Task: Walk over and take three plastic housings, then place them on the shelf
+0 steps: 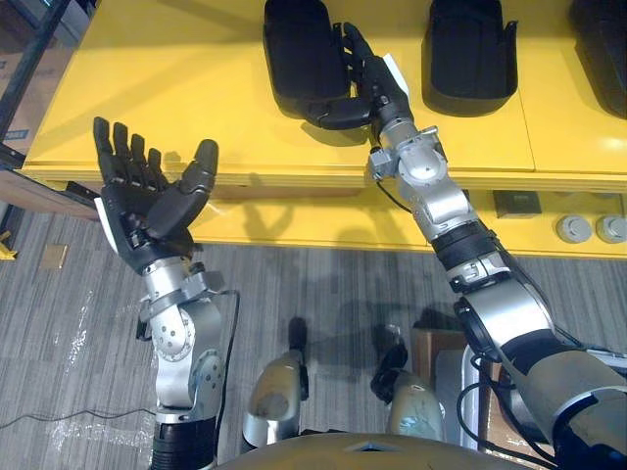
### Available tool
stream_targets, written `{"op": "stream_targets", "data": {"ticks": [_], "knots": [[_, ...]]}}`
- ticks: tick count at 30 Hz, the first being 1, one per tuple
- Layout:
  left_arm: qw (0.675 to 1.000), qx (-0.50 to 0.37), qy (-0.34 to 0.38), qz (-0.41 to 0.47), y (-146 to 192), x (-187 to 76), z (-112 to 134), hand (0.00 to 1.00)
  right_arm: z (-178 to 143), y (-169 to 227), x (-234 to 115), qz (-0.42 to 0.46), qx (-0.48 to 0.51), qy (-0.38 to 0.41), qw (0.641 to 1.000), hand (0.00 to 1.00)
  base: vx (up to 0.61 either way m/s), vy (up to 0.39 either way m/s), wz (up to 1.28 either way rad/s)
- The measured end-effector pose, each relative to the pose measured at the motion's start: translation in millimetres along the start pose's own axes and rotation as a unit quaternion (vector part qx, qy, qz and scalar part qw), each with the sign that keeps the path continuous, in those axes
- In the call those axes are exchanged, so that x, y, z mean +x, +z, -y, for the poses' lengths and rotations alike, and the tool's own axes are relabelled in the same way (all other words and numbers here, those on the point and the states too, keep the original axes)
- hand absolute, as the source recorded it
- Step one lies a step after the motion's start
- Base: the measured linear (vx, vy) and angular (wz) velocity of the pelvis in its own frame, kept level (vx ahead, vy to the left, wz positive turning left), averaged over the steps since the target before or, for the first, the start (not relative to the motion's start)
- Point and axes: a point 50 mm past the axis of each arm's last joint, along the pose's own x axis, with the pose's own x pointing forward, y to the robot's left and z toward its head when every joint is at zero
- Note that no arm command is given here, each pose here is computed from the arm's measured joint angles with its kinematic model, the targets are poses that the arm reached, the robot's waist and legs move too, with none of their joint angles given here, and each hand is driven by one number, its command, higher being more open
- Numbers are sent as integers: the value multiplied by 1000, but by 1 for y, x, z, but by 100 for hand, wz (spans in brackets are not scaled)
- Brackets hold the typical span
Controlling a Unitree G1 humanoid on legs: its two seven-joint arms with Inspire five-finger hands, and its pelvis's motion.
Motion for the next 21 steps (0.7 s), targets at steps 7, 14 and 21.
{"op": "stream_targets", "data": {"ticks": [7,14,21], "knots": [[1000,-3,31,-2,5,-10,-19,100,12,-1,-1,6,-1,15,1000,100,-13,-5,2],[999,0,35,-8,6,-14,-27,100,8,-2,-3,17,16,50,999,100,-5,-6,3],[1000,-3,28,-9,5,-15,-27,100,2,-8,-8,23,32,61,997,100,0,0,0]]}}
